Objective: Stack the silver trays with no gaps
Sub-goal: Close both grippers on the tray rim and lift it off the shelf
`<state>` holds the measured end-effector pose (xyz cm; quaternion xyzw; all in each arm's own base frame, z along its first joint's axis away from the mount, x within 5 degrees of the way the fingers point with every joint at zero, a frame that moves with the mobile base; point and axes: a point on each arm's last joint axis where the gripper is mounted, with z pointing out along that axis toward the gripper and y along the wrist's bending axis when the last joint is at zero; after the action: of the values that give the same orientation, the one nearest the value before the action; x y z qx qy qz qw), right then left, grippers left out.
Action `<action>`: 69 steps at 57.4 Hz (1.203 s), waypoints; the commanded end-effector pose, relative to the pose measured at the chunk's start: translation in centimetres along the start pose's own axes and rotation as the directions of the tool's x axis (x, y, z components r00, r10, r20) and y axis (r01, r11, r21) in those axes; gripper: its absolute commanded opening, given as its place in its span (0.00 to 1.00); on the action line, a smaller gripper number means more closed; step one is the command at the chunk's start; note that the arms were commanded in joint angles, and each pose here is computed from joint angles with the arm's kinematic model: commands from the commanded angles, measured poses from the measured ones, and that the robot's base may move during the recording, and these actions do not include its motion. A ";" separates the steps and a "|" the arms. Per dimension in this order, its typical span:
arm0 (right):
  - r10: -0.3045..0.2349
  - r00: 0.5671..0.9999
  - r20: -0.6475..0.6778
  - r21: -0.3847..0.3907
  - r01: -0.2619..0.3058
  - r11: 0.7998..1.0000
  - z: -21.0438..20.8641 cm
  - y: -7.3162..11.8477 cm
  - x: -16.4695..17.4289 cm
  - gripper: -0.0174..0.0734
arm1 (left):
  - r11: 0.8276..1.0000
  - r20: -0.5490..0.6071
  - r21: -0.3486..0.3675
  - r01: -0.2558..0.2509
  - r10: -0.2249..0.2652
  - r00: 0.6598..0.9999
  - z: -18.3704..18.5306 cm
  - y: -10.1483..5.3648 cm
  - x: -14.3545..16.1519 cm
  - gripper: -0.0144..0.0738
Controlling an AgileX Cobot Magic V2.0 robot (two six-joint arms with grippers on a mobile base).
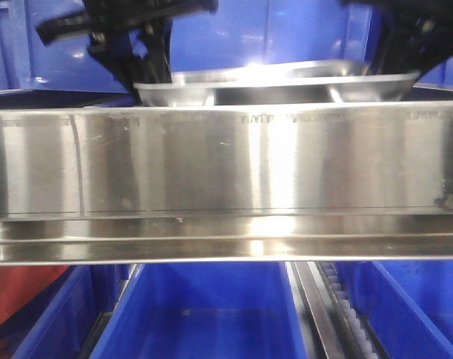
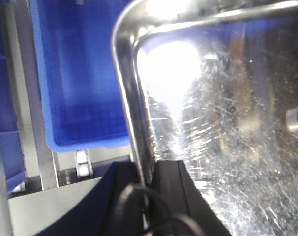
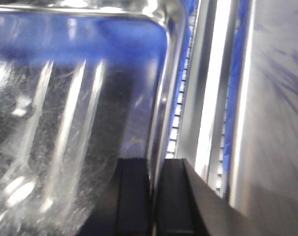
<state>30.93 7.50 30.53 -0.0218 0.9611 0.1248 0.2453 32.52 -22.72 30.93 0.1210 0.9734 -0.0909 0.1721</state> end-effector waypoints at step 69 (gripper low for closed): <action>-0.022 0.714 0.700 -0.056 0.086 0.995 -12.7 1.8 -2.3 0.10 | 0.981 0.683 0.144 -0.127 -0.005 0.730 -15.7 0.1 -0.8 0.14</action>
<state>26.99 6.35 41.41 -0.0099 0.8217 0.1618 0.5464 28.60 -19.55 44.39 0.1233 0.8509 -0.1987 0.4704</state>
